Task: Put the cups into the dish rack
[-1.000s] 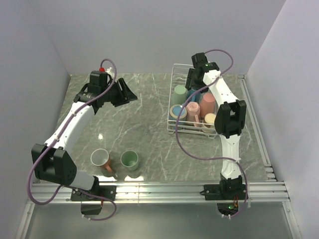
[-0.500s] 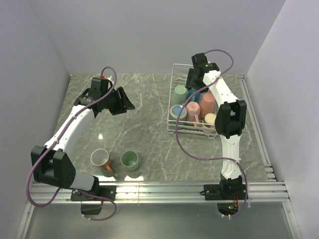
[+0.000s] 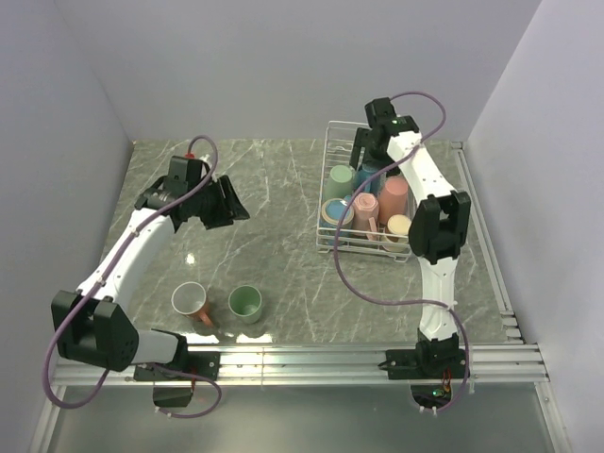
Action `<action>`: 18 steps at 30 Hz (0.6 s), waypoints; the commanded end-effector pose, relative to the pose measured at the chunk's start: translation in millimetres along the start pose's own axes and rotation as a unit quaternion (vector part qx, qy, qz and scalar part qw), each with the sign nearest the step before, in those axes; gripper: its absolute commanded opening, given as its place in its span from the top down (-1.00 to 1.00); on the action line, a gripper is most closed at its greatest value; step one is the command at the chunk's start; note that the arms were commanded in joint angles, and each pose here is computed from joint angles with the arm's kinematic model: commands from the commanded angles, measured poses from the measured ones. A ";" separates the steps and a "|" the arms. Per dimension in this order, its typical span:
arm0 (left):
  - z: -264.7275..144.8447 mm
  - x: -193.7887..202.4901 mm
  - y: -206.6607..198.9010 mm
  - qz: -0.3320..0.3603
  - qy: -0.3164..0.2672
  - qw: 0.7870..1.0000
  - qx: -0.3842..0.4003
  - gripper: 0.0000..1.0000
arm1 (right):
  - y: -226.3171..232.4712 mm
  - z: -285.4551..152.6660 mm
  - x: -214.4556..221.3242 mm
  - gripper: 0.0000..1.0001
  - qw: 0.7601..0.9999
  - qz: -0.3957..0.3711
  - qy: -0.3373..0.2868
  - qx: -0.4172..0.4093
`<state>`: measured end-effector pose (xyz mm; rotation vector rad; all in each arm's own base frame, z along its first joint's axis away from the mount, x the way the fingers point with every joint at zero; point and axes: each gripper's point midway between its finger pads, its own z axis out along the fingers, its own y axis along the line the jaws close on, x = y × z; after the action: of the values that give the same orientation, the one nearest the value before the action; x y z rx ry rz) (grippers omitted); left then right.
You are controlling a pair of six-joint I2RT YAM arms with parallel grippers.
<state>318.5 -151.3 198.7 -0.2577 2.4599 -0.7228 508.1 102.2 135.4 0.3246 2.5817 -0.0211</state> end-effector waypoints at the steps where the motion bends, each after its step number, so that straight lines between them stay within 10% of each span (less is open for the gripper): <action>1: -11.3 14.5 10.4 0.018 0.006 1.000 -0.017 -0.15 | -5.3 -91.8 -55.1 -0.98 0.993 0.024 -0.106 -0.034; 18: -34.1 101.7 19.6 0.076 0.048 0.995 -0.035 -0.04 | -27.2 -205.6 -52.1 -0.99 0.976 0.052 -0.187 -0.095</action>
<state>226.2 -166.2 157.1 -0.0688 2.6158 -0.6726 445.7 80.3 344.0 0.3473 2.1576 0.1688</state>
